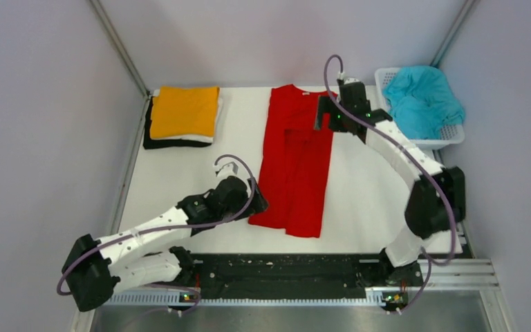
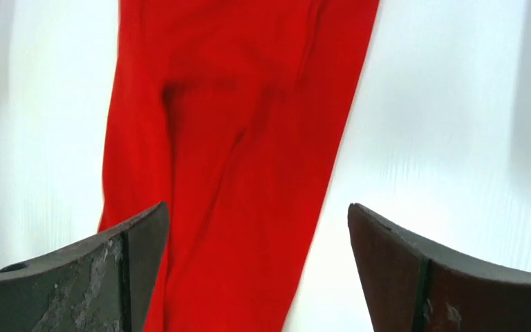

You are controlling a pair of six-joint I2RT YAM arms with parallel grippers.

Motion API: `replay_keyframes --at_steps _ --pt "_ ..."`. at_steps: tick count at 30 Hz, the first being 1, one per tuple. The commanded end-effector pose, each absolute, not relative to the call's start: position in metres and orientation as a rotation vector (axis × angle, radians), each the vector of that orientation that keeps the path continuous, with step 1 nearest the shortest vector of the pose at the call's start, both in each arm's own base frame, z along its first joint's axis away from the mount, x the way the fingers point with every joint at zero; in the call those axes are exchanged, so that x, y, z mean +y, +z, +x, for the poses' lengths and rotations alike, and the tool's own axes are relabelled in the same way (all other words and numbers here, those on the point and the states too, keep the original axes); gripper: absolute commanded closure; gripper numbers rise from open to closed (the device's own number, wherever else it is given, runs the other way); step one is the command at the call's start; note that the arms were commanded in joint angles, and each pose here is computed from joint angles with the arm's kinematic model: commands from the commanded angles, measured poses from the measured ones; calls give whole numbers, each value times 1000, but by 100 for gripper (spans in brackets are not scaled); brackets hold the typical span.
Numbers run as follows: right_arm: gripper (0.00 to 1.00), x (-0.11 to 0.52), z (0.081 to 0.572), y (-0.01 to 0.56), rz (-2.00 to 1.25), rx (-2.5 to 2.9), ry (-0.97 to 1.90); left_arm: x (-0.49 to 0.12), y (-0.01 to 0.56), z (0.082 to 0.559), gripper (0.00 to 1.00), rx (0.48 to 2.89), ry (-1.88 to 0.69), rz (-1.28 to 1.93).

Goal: Fold and stack the t-shirts
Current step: Rotate the tshirt 90 degrees, then grab the bottom of the folded rectangular tshirt with both arms

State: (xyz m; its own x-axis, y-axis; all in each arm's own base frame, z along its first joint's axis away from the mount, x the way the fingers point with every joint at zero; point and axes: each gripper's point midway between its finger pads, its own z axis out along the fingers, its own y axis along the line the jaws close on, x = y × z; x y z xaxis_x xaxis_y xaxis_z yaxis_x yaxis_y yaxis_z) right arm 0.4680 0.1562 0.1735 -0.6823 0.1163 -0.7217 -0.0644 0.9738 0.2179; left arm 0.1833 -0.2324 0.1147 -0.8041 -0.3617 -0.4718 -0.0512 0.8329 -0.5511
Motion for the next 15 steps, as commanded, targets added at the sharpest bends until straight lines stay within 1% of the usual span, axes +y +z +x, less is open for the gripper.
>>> replay_keyframes --at_steps 1,3,6,7,9,11,13,15 --pt "1 186 345 146 -81 2356 240 -202 66 183 2 2550 -575 -271" --pt "1 194 290 120 -62 2416 304 -202 50 179 9 2605 -623 -263" --pt "4 203 222 86 -125 2507 410 -205 37 175 13 2653 -628 -239" --pt "5 202 207 81 -136 2528 422 -209 35 172 15 2675 -648 -214" --pt "6 201 181 72 -168 2569 440 -214 27 170 22 2709 -660 -192" --pt "7 204 162 69 -200 2584 483 -216 18 169 33 2744 -649 -194" --pt "11 206 147 58 -204 2607 530 -219 9 167 47 2777 -653 -197" --pt "13 211 135 49 -207 2634 597 -220 3 164 66 2804 -650 -210"
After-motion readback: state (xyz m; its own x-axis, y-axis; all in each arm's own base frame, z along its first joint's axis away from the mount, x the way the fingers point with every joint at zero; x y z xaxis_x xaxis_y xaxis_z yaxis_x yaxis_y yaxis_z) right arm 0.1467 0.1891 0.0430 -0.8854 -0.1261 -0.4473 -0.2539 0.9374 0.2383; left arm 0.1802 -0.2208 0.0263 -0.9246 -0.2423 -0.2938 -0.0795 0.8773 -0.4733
